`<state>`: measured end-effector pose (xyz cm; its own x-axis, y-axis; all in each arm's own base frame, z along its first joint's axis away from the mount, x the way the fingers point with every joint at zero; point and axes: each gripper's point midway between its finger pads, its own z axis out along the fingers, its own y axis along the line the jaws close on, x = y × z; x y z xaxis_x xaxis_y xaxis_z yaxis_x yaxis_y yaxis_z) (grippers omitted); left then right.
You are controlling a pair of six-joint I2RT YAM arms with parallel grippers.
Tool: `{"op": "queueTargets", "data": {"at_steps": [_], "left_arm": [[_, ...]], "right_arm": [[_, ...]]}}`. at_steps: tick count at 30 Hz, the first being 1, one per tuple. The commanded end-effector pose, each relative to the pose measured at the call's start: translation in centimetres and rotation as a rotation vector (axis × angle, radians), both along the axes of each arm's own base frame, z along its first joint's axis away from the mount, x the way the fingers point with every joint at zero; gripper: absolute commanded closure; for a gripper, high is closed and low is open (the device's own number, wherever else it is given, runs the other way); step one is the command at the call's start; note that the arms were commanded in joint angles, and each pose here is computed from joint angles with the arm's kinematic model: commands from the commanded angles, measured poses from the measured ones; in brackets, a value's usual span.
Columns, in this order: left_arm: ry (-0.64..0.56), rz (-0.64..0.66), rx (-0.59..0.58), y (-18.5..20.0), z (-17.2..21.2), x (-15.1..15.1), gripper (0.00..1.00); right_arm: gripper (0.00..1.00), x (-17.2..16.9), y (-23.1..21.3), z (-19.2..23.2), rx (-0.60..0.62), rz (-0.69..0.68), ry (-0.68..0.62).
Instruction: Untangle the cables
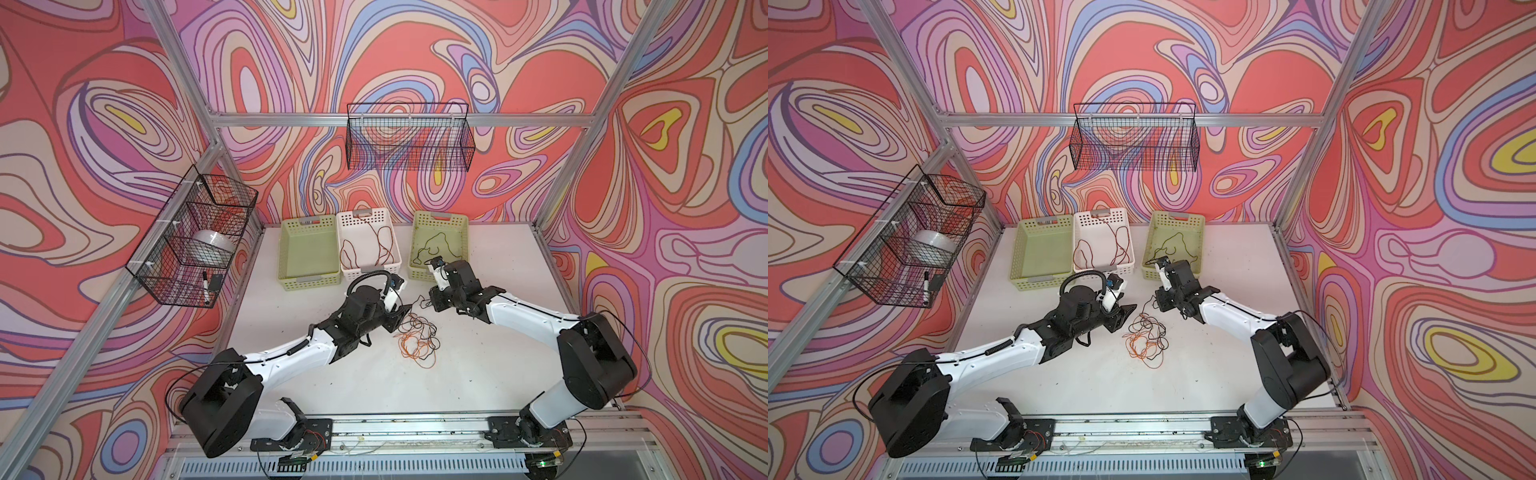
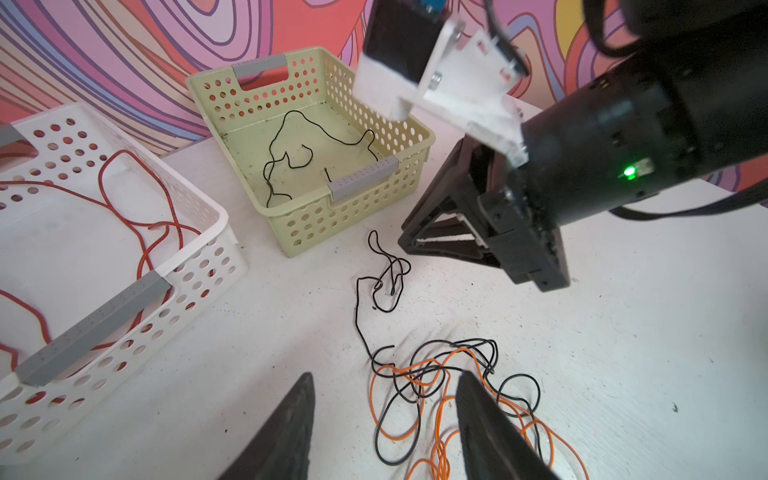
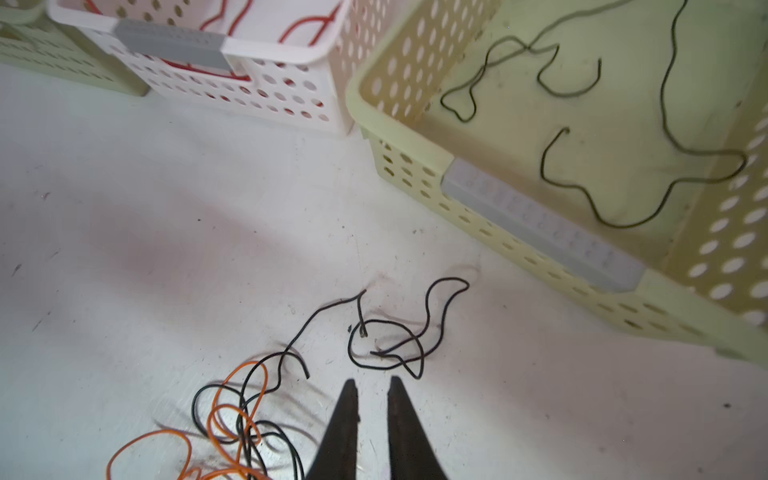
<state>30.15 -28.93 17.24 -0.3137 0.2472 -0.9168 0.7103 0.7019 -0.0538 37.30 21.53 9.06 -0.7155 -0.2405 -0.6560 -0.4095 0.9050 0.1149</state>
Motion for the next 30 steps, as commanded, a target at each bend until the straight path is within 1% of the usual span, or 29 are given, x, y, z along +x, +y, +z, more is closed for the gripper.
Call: {"op": "queueTargets", "data": {"at_steps": [1, 6, 8, 15, 18, 25, 27, 30], "left_arm": [[-0.021, -0.027, -0.015, -0.5, 0.3, -0.4, 0.43], [-0.032, -0.010, -0.014, 0.1, 0.4, -0.7, 0.43], [-0.035, -0.005, -0.009, 0.3, 0.4, -0.8, 0.43], [-0.040, -0.005, -0.006, 0.3, 0.5, -0.7, 0.42], [-0.035, -0.010, -0.005, 0.3, 0.3, -0.8, 0.42], [-0.034, -0.013, -0.001, 0.2, 0.1, -0.8, 0.41], [-0.032, -0.012, 0.000, 0.1, 0.1, -0.7, 0.41], [-0.028, -0.012, -0.001, 0.1, 0.0, -0.7, 0.41]], "right_arm": [[0.77, -0.1, -0.9, -2.9, -0.052, -0.076, 0.089], [0.72, 0.7, -1.2, -4.8, -0.050, -0.122, 0.126], [0.71, 1.1, -1.0, -5.8, -0.060, -0.122, 0.139], [0.71, 2.1, -0.2, -6.4, -0.055, -0.094, 0.121], [0.72, 2.3, 0.5, -6.4, -0.043, -0.054, 0.117], [0.81, 2.2, 1.8, -5.3, -0.002, 0.040, 0.068], [0.80, 2.1, 1.9, -5.0, 0.002, 0.045, 0.065], [0.75, 2.0, 1.5, -4.5, 0.005, 0.021, 0.065]]}}
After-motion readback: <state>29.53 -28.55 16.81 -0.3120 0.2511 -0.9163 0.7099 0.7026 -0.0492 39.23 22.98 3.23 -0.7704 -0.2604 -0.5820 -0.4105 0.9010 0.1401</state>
